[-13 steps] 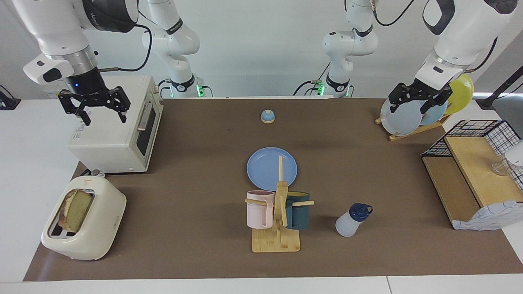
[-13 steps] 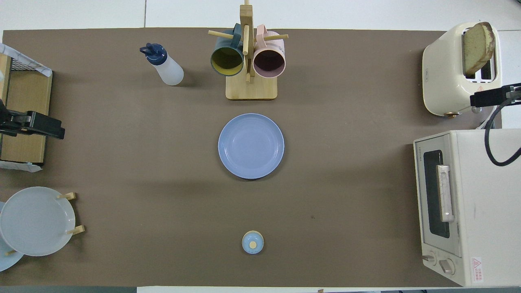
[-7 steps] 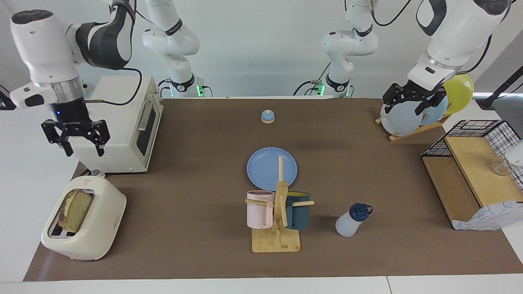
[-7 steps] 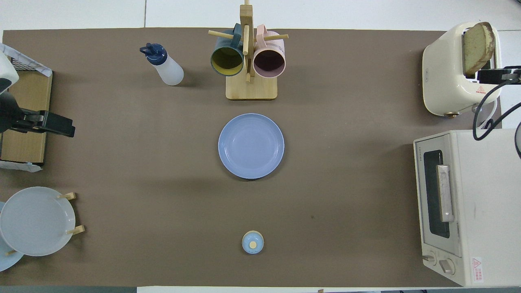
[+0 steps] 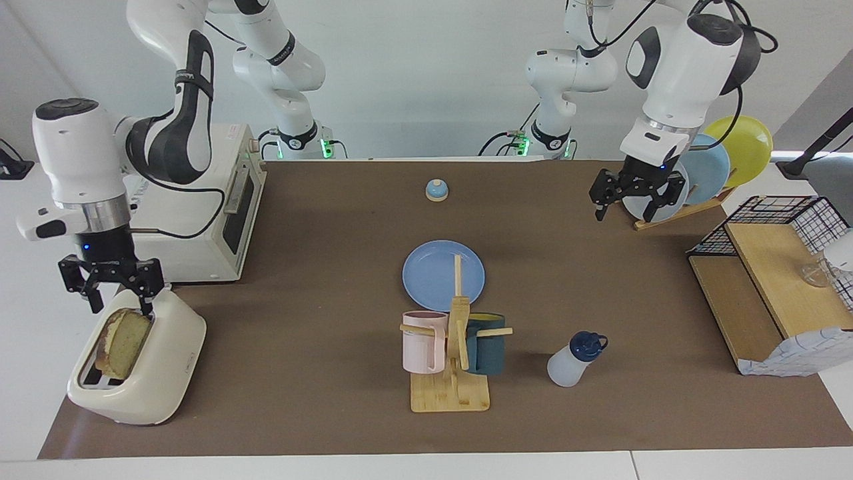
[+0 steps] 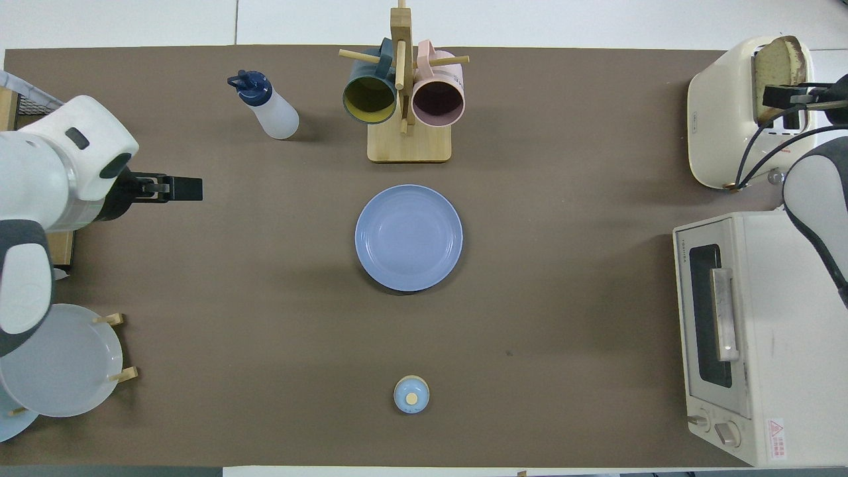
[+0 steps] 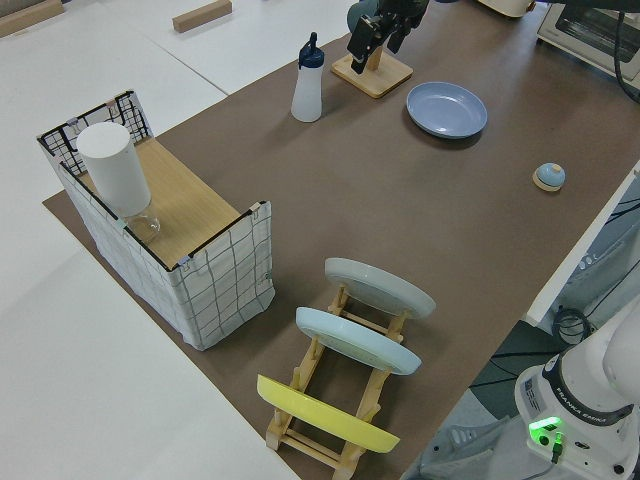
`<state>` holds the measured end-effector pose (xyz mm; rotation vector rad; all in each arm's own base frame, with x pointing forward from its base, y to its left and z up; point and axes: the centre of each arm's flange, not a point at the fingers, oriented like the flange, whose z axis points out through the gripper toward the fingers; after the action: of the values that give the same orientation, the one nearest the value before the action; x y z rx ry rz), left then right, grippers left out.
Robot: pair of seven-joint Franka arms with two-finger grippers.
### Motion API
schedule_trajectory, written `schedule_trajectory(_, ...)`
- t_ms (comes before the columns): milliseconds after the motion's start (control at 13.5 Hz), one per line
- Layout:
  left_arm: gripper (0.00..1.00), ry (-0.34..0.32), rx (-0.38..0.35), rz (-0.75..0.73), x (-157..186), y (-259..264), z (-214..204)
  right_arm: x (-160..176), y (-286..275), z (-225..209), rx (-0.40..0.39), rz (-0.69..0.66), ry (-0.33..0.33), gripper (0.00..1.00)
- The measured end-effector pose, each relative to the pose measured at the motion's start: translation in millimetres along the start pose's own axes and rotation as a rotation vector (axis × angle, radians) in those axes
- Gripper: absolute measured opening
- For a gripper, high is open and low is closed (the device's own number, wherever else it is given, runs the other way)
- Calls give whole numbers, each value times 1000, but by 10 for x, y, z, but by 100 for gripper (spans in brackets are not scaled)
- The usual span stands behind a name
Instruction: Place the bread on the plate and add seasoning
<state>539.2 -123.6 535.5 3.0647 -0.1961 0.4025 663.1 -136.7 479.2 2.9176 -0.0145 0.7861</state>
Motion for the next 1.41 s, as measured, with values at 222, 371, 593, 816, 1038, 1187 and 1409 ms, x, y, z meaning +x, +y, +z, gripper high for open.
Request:
schedule_trajectory(222,100,111,-29,-17,-114,253,354,119,-20,-44,-21,-34,21,81)
schedule_trajectory(371,100,201,-55,-23,-256,377,685,149,-23,-73,-47,-71,24,63)
schedule_trajectory(593,100,284,-75,-16,-354,443,1124,148,-30,-60,-54,-83,21,47)
schedule_trajectory(816,100,356,-87,-19,-319,442,1518,139,-36,-29,-57,-109,16,25)
schedule_trajectory(1038,100,420,-96,-24,-333,420,1906,189,-45,-73,-59,-143,25,9)
schedule_trajectory(1187,100,473,-103,-30,-373,399,2168,283,-49,-181,-66,-178,5,9)
schedule_trajectory(1409,100,514,-75,-44,-461,279,2560,521,-229,-589,-38,-249,-108,8)
